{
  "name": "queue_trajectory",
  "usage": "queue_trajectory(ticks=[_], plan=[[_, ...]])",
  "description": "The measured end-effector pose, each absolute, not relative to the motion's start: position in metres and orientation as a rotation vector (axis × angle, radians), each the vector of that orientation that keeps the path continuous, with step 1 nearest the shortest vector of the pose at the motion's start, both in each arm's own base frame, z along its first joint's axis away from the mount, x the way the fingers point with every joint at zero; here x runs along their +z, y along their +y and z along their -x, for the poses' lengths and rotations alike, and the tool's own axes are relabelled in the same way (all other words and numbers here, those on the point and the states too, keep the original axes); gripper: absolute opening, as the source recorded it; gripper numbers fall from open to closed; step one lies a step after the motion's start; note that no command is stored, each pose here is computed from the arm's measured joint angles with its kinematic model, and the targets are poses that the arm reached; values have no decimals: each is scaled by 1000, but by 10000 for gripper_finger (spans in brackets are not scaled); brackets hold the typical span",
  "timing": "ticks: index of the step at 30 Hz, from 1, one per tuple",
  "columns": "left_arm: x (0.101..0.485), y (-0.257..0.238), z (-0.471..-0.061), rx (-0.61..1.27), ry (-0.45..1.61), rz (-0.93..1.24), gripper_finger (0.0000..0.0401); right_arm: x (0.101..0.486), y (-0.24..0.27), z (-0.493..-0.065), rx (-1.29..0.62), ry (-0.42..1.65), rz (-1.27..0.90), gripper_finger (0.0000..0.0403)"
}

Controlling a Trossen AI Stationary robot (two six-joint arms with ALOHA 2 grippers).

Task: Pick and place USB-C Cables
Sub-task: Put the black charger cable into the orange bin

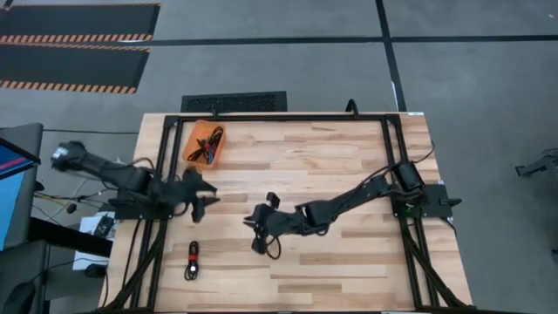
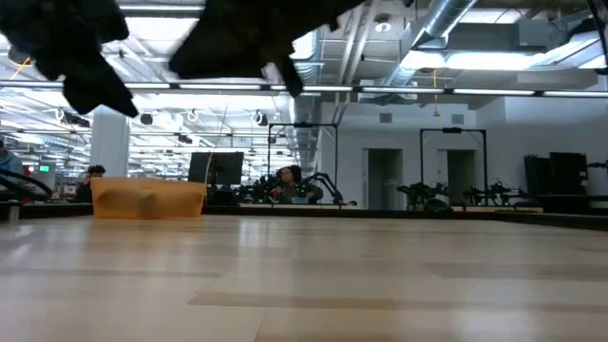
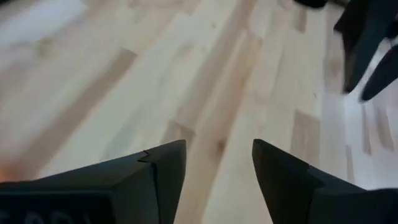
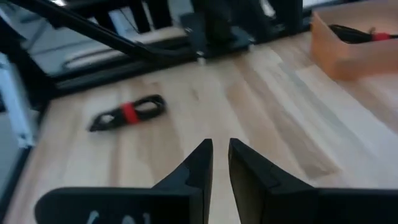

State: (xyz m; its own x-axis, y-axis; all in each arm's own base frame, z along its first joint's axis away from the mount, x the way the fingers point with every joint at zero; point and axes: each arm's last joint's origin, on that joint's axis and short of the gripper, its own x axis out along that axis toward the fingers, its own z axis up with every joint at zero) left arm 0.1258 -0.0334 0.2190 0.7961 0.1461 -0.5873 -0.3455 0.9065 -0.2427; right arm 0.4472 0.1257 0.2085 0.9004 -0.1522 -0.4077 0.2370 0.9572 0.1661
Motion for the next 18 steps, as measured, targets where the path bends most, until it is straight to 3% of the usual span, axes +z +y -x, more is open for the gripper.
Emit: queue_trajectory(ticks=[11, 18], plan=[[201, -94, -131, 165, 595, 310, 162, 182, 183, -479, -106, 376, -219, 75], [196, -121, -124, 29, 596, 233, 162, 192, 203, -494, -82, 353, -202, 75]])
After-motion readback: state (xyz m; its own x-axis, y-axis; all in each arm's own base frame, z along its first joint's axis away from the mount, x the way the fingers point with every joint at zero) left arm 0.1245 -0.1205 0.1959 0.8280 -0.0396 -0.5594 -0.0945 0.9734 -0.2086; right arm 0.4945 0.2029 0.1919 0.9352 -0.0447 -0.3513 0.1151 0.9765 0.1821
